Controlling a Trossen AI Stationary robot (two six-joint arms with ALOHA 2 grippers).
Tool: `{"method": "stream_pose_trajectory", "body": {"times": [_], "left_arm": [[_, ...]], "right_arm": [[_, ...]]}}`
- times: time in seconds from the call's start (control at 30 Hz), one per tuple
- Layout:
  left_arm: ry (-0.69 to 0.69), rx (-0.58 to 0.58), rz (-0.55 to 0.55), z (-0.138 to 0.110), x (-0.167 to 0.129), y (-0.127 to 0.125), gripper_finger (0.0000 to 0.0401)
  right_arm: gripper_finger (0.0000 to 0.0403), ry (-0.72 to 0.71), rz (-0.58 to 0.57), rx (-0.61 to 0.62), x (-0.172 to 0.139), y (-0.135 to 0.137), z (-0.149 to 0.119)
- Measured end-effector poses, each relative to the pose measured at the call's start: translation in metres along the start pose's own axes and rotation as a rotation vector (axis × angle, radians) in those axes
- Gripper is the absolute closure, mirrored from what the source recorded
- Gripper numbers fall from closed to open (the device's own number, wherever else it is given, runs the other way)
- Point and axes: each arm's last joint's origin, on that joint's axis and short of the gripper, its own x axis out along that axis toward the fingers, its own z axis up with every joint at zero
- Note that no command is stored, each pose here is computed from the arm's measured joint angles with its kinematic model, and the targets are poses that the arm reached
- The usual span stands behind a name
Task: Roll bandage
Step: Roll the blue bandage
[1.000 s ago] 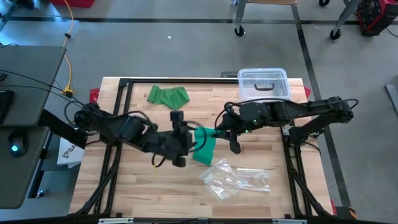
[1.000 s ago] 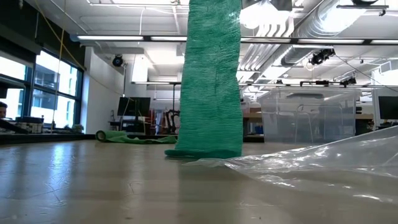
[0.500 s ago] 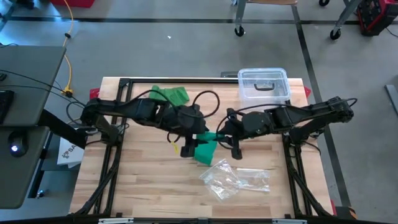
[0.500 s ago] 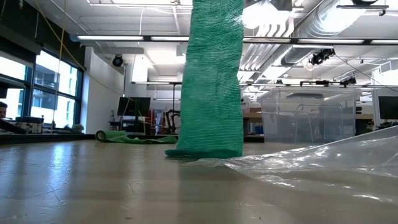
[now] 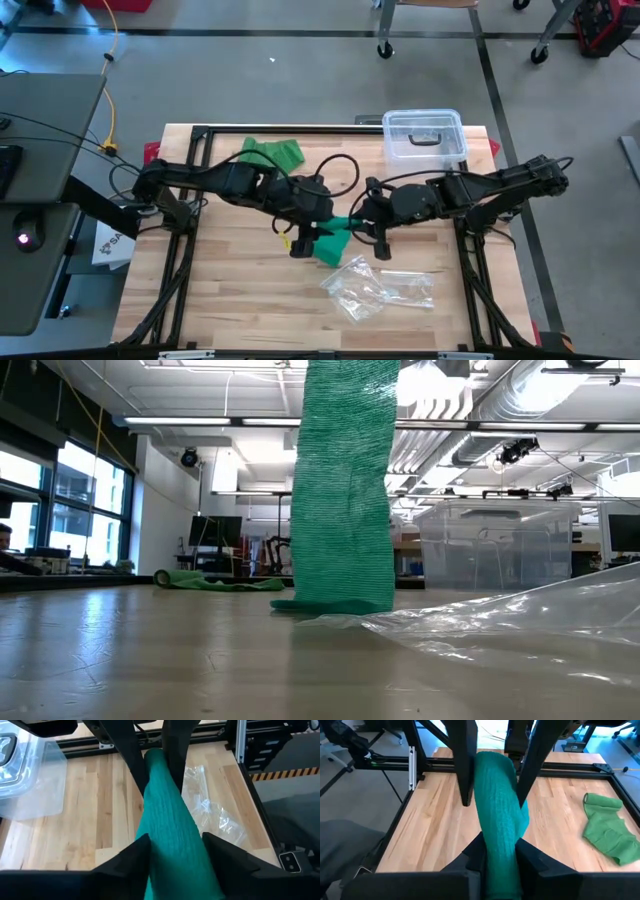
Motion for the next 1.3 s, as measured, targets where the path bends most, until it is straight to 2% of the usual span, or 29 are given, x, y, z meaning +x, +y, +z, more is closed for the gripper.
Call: {"method": "stream_pose_trajectory", "body": {"times": [0.13, 0.23, 0.53, 0.63, 0.73, 0.87, 1.03, 1.17, 1.3], "left_arm": [[0.001, -0.001, -0.021, 0.0, -0.001, 0.0, 0.0289], [0.016, 0.0, -0.021, -0.002, -0.001, 0.0, 0.0309], [0.041, 0.002, -0.028, -0.004, -0.002, 0.0, 0.0318], [0.041, 0.003, -0.027, -0.004, -0.002, -0.001, 0.0317], [0.037, 0.013, -0.023, -0.003, -0.003, -0.001, 0.0316], [0.004, 0.045, -0.002, 0.003, -0.011, -0.004, 0.0316], [-0.082, 0.082, 0.036, 0.013, -0.036, -0.011, 0.0316], [-0.142, 0.091, 0.086, 0.017, -0.056, -0.017, 0.0315], [-0.171, 0.096, 0.125, 0.017, -0.07, -0.022, 0.0315]], "right_arm": [[0.0349, -0.002, 0.008, -0.014, 0.0, 0.001, 0.0], [0.0332, 0.001, 0.008, -0.018, 0.0, 0.001, 0.0], [0.02, -0.01, 0.015, -0.067, -0.007, 0.0, 0.001], [0.0174, -0.01, 0.003, -0.069, -0.019, -0.001, 0.001], [0.017, -0.008, -0.035, -0.076, -0.032, -0.002, 0.001], [0.0171, -0.005, -0.088, -0.164, -0.048, 0.002, -0.001], [0.0171, -0.012, -0.07, -0.248, -0.056, 0.012, -0.007], [0.0171, -0.09, -0.056, -0.263, -0.039, 0.019, -0.021], [0.0171, -0.275, -0.042, -0.224, -0.018, 0.022, -0.029]]}}
